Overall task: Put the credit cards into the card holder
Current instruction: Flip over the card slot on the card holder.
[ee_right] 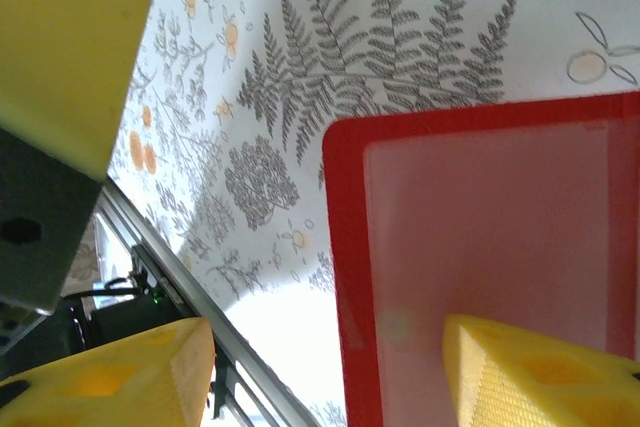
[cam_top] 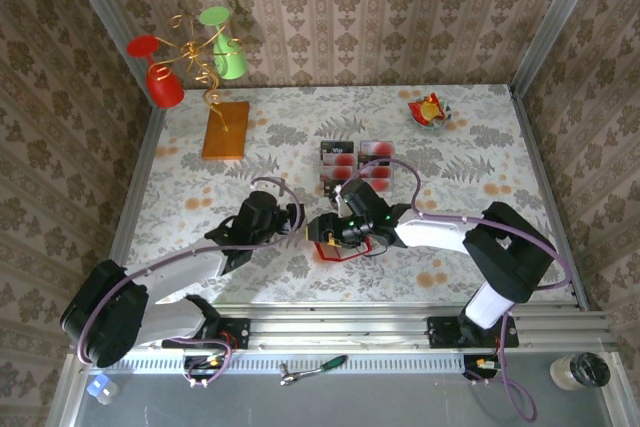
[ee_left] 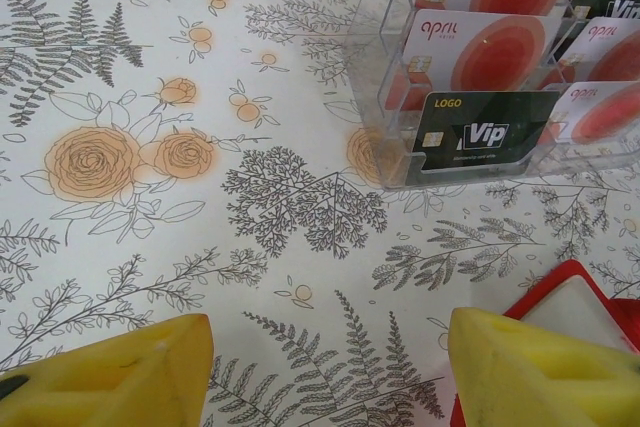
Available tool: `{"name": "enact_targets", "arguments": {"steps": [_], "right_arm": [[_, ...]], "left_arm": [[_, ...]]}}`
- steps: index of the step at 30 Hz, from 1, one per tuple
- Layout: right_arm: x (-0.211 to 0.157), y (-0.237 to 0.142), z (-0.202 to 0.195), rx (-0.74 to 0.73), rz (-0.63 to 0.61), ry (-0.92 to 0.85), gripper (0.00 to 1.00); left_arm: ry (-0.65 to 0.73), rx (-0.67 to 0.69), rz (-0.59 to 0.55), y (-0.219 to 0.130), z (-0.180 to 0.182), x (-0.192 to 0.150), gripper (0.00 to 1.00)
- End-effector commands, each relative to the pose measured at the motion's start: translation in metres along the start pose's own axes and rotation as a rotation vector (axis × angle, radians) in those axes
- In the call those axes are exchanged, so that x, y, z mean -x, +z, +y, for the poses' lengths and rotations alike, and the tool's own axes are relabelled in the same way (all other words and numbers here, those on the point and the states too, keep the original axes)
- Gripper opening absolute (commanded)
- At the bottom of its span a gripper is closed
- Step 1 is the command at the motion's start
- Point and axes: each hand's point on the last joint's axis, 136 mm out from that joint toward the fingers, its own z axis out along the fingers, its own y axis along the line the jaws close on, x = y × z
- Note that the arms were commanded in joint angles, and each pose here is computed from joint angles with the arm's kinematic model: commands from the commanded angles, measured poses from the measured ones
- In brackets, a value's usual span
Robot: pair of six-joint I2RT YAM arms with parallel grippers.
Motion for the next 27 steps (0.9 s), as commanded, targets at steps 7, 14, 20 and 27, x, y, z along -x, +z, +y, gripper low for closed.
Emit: {"name": "enact_targets", "arguments": {"steps": [7, 14, 20, 27], "right_arm": [[0.005, 0.029, -0.021, -0.020, -0.050, 0.103, 0.61], [0.007, 0.026, -0.022, -0.019, -0.068, 0.108, 0.53], [0.008, 0.022, -0.024, -0.031, -0.082, 0.106, 0.15], [0.003, 0.028, -0.038, -0.072, -0.069, 0.125, 0.00]], "left_arm": [[-0.026, 0.001, 0.036, -0.007, 0.010, -0.014, 0.65], [-0.040, 0.001, 0.065, -0.012, 0.013, -0.024, 0.65], [-0.056, -0.009, 0.087, -0.010, 0.012, -0.031, 0.65], [-0.052, -0.016, 0.112, -0.008, 0.010, -0.037, 0.65]]}}
